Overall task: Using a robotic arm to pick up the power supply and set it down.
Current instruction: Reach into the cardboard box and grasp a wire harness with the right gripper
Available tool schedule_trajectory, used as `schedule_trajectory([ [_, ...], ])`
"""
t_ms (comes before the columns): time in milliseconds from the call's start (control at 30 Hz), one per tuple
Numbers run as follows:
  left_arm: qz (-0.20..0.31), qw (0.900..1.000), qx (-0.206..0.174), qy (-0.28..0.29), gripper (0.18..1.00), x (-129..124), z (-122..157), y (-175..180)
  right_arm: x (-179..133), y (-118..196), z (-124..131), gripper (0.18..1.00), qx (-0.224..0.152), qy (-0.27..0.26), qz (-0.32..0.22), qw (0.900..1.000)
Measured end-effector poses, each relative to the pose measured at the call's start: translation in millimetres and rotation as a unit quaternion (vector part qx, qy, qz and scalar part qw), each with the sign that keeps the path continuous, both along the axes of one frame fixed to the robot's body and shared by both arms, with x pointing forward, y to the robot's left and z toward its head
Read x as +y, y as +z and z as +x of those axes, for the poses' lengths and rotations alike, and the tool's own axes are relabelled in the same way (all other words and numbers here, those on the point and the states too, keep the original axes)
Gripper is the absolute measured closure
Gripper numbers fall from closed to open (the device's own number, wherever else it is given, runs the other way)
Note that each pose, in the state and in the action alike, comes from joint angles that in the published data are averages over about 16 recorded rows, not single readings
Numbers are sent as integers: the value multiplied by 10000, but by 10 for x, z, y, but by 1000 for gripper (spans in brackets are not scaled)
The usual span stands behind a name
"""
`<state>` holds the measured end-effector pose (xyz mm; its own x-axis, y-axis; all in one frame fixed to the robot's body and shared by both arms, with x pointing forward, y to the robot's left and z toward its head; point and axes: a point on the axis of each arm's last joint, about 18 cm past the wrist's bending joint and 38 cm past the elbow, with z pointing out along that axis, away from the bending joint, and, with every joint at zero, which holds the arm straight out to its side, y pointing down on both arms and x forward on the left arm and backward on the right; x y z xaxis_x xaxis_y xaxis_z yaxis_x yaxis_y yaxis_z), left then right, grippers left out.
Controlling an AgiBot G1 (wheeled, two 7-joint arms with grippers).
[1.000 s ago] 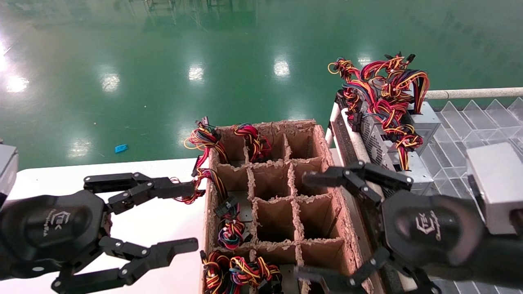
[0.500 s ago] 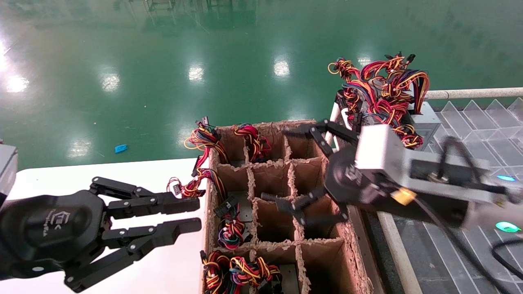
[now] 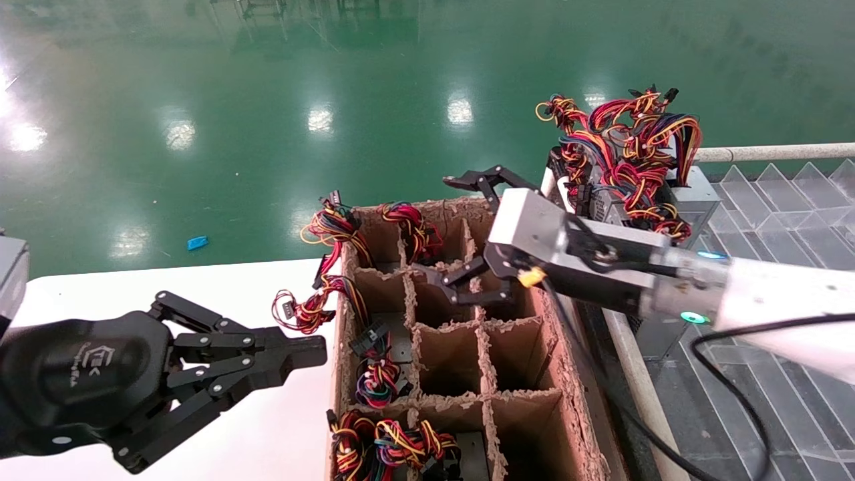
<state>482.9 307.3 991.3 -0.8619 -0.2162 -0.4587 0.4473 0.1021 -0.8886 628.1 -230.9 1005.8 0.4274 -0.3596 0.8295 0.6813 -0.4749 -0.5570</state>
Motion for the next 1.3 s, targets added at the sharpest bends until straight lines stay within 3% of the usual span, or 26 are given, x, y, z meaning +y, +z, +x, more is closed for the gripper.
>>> schedule_trajectory([
  [533,0,10000,0,0,993,0,0,0,258,-68,612,179,-1,-417,128,9990],
  [1000,0,10000,0,0,993,0,0,0,462,-195,938,190,90,-587,256,9979],
  [1300,0,10000,0,0,993,0,0,0,535,-259,1057,265,47,-675,293,9973],
])
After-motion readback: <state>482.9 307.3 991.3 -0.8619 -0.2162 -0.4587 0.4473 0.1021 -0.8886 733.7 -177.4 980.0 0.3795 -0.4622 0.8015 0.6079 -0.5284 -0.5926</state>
